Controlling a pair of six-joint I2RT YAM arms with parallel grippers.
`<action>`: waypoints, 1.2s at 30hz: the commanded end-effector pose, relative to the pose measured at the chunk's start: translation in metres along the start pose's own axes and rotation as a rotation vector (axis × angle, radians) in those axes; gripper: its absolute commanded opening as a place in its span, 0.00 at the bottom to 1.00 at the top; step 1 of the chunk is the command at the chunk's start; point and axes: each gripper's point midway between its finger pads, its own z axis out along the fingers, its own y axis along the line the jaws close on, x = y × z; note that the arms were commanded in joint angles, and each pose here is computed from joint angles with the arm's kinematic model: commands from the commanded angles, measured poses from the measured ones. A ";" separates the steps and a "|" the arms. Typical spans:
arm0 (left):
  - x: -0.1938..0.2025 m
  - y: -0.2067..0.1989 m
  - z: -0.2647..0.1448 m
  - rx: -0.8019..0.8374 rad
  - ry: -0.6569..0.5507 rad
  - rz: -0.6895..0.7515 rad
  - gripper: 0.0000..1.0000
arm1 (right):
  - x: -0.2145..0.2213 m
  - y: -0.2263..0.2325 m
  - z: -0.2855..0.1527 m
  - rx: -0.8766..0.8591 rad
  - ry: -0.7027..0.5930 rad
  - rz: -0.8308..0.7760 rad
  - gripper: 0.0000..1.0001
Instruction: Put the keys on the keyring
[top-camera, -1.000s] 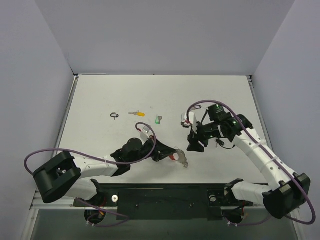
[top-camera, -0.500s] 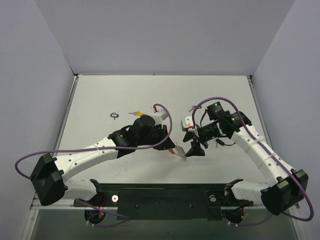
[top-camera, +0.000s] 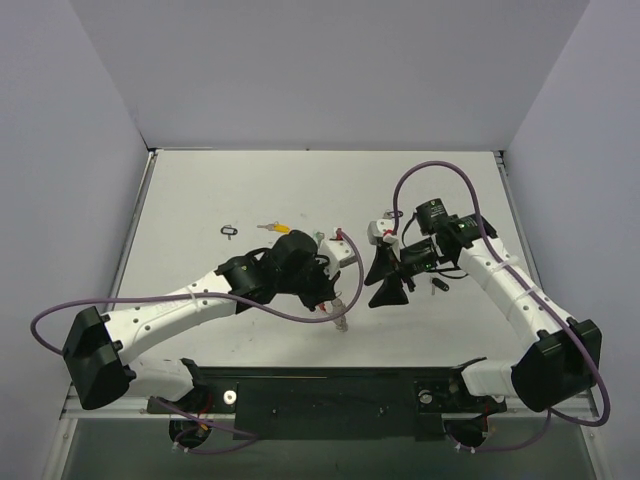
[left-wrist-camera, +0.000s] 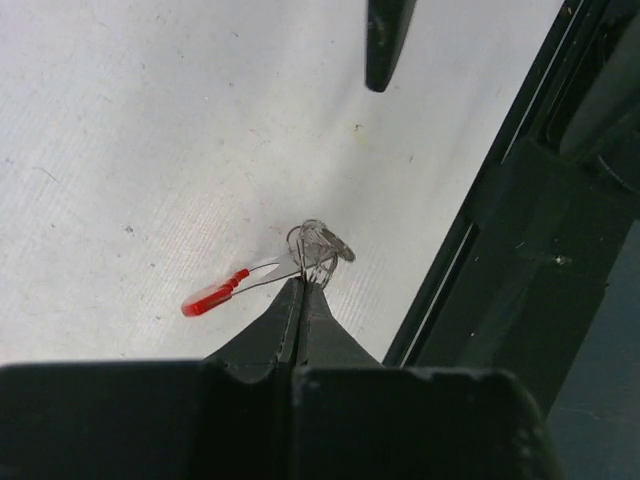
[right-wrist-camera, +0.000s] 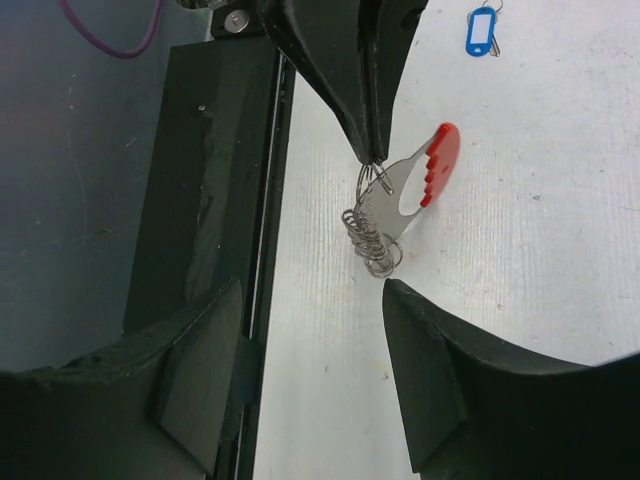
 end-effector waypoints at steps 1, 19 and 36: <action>-0.027 -0.004 0.000 0.027 -0.083 0.195 0.00 | -0.009 0.011 0.005 -0.086 -0.070 -0.005 0.53; -0.055 -0.041 0.008 0.144 -0.371 0.217 0.00 | 0.006 0.012 0.008 -0.157 -0.040 0.007 0.44; -0.053 -0.062 0.004 0.202 -0.509 0.104 0.00 | -0.002 0.039 -0.006 -0.335 -0.057 0.003 0.32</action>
